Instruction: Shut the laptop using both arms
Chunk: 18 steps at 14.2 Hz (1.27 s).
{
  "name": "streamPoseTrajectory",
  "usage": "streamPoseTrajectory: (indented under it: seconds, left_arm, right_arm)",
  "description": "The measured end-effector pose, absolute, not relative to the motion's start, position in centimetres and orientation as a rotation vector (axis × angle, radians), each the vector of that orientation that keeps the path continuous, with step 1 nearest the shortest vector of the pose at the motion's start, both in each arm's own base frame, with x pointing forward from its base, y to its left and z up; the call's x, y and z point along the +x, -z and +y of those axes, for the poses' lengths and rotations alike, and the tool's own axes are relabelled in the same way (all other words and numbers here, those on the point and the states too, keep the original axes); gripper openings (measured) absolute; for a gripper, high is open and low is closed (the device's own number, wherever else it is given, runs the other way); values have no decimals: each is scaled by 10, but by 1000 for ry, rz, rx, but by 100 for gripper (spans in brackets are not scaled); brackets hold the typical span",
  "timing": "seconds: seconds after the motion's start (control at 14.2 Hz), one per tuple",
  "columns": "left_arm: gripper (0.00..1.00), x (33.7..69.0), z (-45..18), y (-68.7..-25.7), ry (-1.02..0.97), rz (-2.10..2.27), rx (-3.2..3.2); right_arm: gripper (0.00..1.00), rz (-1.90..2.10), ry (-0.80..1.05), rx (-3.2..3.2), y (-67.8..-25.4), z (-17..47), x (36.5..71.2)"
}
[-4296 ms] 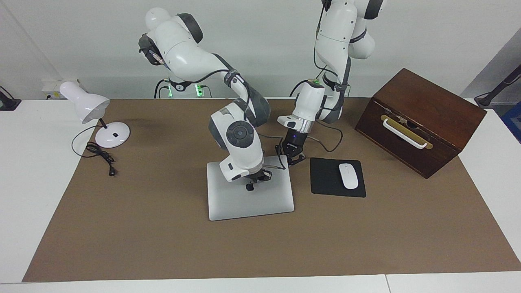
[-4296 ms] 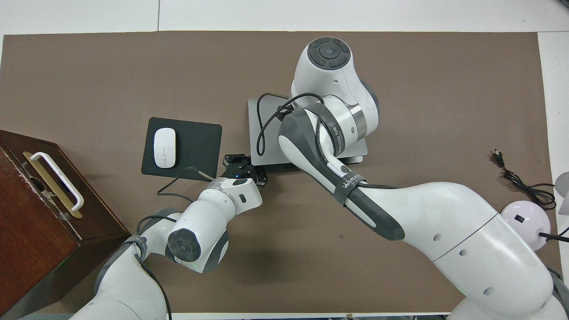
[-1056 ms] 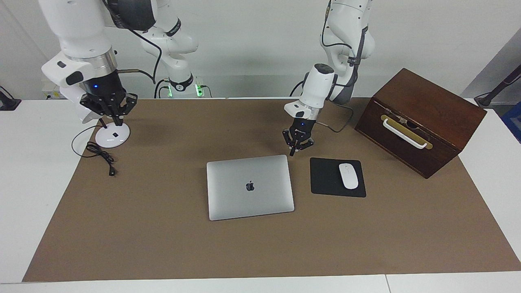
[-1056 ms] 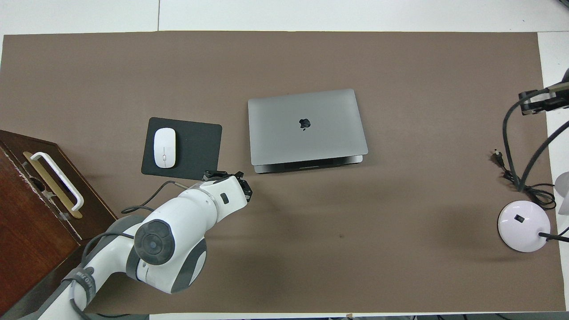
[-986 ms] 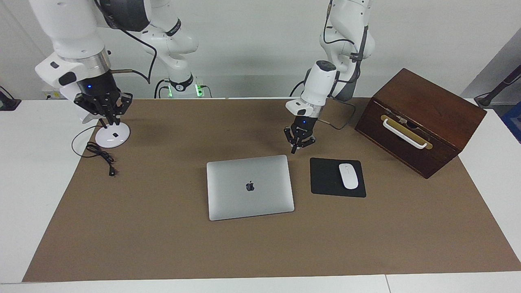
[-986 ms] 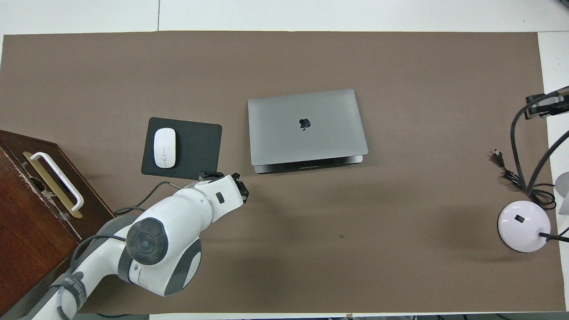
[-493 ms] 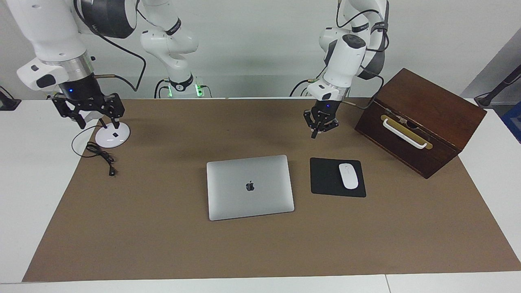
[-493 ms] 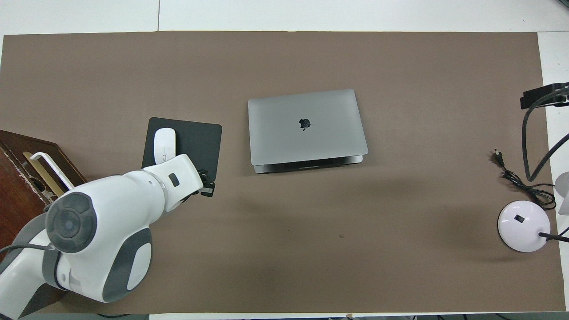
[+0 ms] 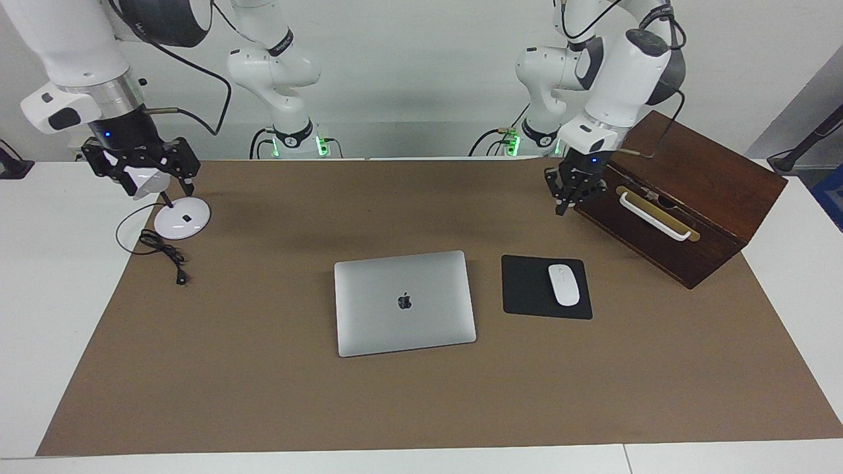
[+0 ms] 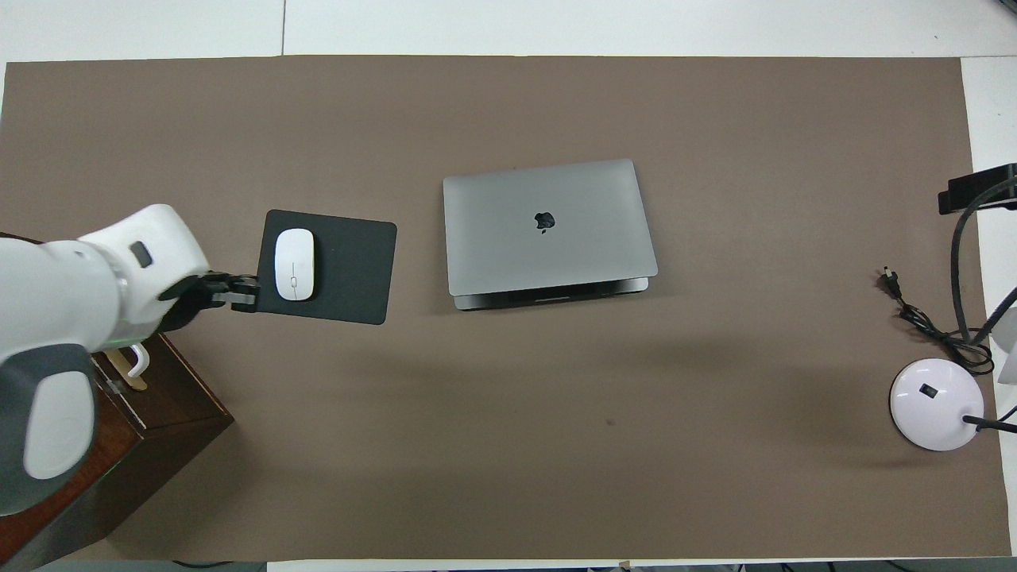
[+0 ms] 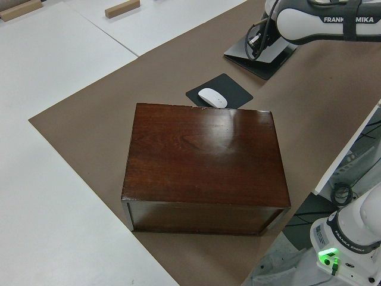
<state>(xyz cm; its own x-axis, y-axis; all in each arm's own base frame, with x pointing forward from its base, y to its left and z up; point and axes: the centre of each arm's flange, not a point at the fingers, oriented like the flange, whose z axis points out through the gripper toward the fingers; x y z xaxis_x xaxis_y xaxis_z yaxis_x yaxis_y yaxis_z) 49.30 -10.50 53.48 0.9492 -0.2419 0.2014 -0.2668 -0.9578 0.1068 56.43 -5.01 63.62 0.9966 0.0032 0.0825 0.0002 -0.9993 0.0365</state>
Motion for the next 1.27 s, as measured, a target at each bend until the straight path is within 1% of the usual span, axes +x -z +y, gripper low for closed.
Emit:
streamPoseTrajectory:
  seconds: [0.21, 0.28, 0.35, 0.42, 0.56, 0.77, 0.85, 0.92, 1.27]
  left_arm:
    - [1, 502, -52, -575, -259, -302, 2993]
    - [7, 505, -37, -586, -250, -278, 3003]
    - [16, 508, -25, -597, -238, -257, 3015]
    - [29, 512, -16, -607, -231, -239, 3028]
    - [50, 523, -2, -620, -228, -212, 3046]
    - [81, 536, 7, -624, -225, -191, 3052]
    - [94, 538, 7, -623, -221, -184, 3053]
    - [100, 540, 5, -622, -216, -170, 3054]
    - [100, 541, -13, -618, -200, -101, 3091]
  right_arm:
    - [100, 4, -115, 3105, -644, -48, 561]
    - [100, 3, -118, 3104, -647, -47, 561]
    - [100, 3, -121, 3104, -649, -46, 561]
    - [100, 2, -121, 3104, -649, -46, 561]
    - [100, 3, -115, 3105, -647, -46, 562]
    - [100, -2, -104, 3105, -643, -46, 564]
    - [100, -6, -101, 3105, -642, -47, 565]
    - [100, -10, -100, 3104, -641, -49, 565]
    - [100, -12, -104, 3104, -643, -49, 565]
